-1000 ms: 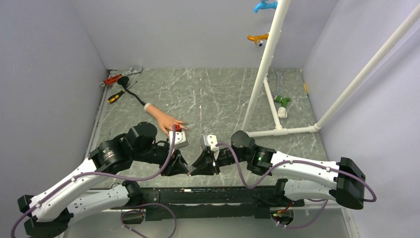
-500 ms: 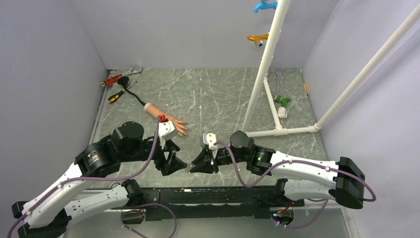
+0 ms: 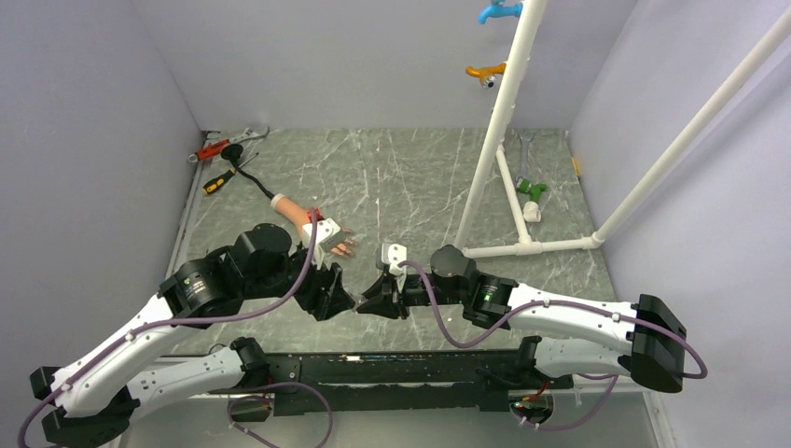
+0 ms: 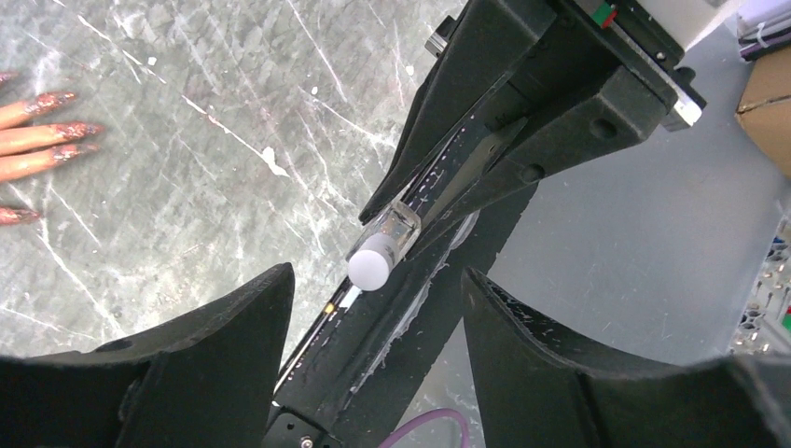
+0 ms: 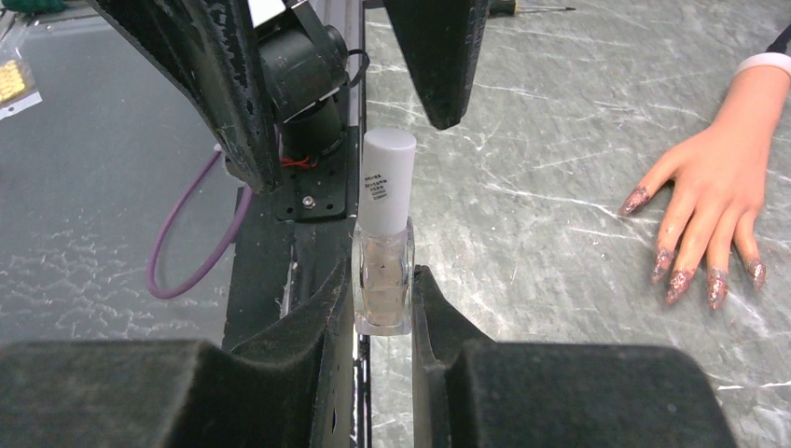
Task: Paint the nails
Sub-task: Screw the nail polish bottle.
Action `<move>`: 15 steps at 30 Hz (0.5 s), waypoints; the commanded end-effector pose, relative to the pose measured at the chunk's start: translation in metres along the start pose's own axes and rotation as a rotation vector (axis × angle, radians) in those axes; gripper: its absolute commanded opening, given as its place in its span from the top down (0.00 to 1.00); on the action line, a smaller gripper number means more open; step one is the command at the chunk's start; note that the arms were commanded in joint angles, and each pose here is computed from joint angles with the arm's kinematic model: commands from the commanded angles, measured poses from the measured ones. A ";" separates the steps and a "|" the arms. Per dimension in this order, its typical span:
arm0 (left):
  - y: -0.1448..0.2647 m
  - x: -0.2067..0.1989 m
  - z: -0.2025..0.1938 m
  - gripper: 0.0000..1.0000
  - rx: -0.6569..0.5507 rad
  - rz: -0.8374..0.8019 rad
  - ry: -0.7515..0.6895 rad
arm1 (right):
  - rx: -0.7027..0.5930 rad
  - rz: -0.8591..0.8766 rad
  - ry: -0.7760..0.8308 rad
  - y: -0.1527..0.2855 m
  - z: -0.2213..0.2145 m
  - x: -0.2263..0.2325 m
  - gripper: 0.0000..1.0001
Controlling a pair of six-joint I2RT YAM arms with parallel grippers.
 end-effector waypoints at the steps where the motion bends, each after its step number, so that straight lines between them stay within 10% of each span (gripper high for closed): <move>1: -0.005 -0.005 0.005 0.36 -0.015 -0.008 0.051 | -0.067 -0.031 0.033 -0.003 0.025 -0.008 1.00; 15: -0.018 -0.005 -0.001 0.56 0.029 -0.033 0.078 | -0.071 -0.043 0.035 -0.002 0.025 -0.009 1.00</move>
Point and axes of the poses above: each gripper's point midway between its finger pads, its own y axis back along the fingers, its own x axis along the line the jaws close on, z = x × y, the point moved 6 cm from there along y, back along the fingers, and after that the axes turned 12 degrees about y, right-handed, at the moved point
